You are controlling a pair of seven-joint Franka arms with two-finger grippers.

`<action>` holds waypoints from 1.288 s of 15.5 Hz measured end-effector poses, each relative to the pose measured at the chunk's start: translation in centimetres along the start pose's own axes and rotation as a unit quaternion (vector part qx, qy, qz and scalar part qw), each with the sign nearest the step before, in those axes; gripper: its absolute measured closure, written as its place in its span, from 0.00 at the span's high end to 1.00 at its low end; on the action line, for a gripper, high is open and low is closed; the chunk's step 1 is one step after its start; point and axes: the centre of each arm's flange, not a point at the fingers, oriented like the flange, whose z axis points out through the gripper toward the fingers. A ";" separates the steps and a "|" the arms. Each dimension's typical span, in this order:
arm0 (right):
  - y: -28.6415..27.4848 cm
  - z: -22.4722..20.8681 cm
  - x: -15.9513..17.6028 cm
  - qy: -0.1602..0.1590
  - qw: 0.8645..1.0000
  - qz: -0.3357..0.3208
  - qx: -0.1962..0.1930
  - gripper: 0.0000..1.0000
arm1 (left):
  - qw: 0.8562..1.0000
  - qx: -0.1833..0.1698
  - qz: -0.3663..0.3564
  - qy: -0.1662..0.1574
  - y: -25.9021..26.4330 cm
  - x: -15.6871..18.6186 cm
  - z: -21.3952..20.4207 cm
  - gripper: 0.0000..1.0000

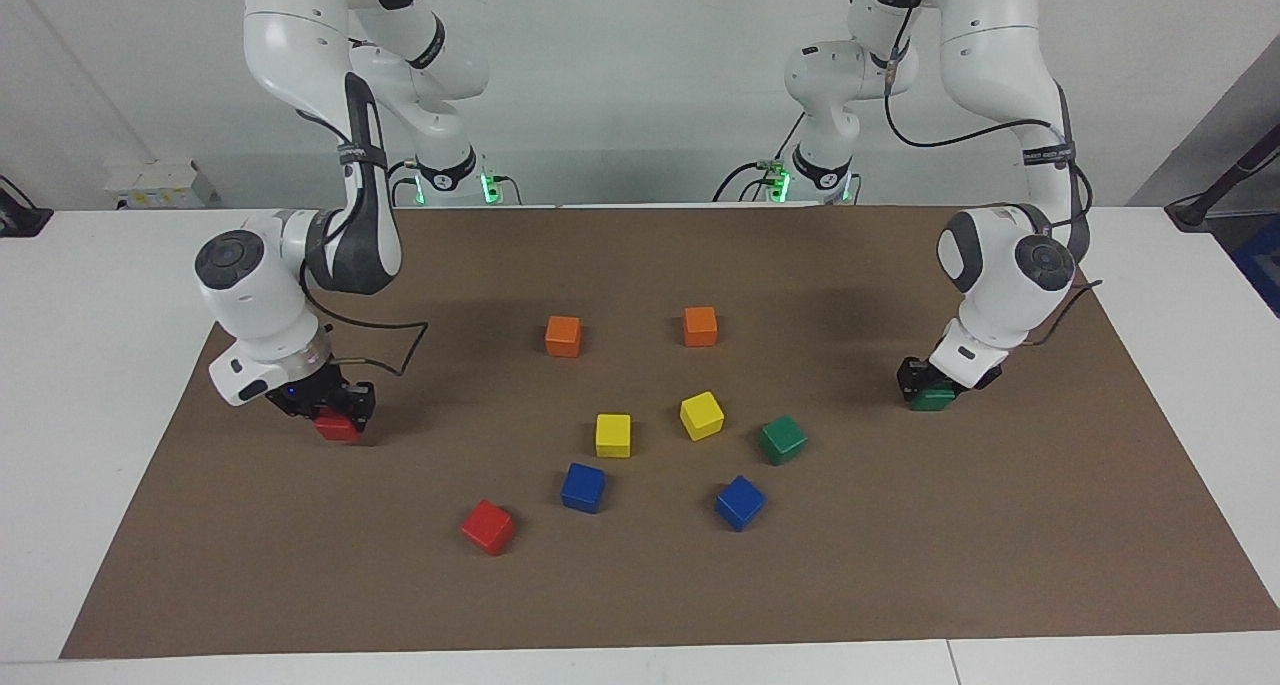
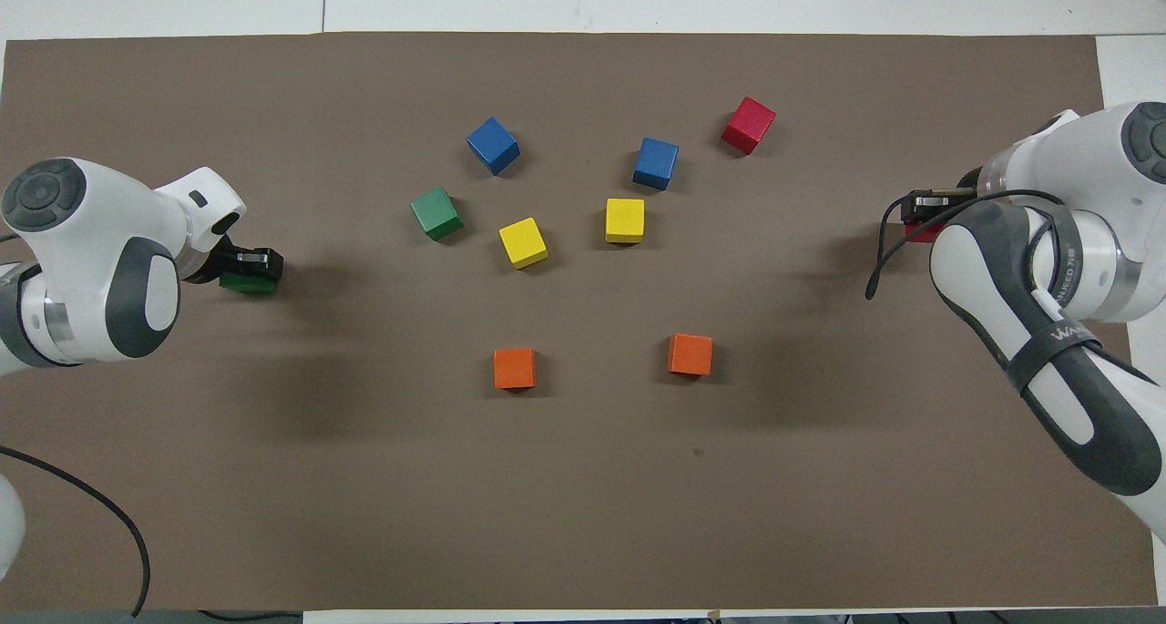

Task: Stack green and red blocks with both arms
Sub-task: 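Carry the green block outward with the left gripper while the right gripper carries red, then open the left gripper and lift it off the green block, then grasp the other green block with the left gripper while the right gripper grasps red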

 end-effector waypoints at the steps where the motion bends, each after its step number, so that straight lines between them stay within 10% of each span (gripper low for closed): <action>1: -0.1 0.5 0.1 0.006 1.000 -0.001 0.000 0.55 | 1.000 0.001 0.000 0.005 -0.1 0.4 -0.7 1.00; 9: -0.1 2.7 0.2 0.018 1.000 -0.001 -0.001 0.58 | 0.990 -0.006 -0.141 0.011 12.4 5.3 -8.7 1.00; 14: -0.2 1.9 0.8 0.017 1.000 -0.001 0.000 1.00 | 0.965 -0.010 -0.261 0.002 23.4 8.1 -7.3 1.00; 20: -6.9 -9.8 5.6 -0.032 0.997 0.071 0.003 1.00 | 0.953 -0.015 -0.301 0.027 24.9 8.2 -2.8 1.00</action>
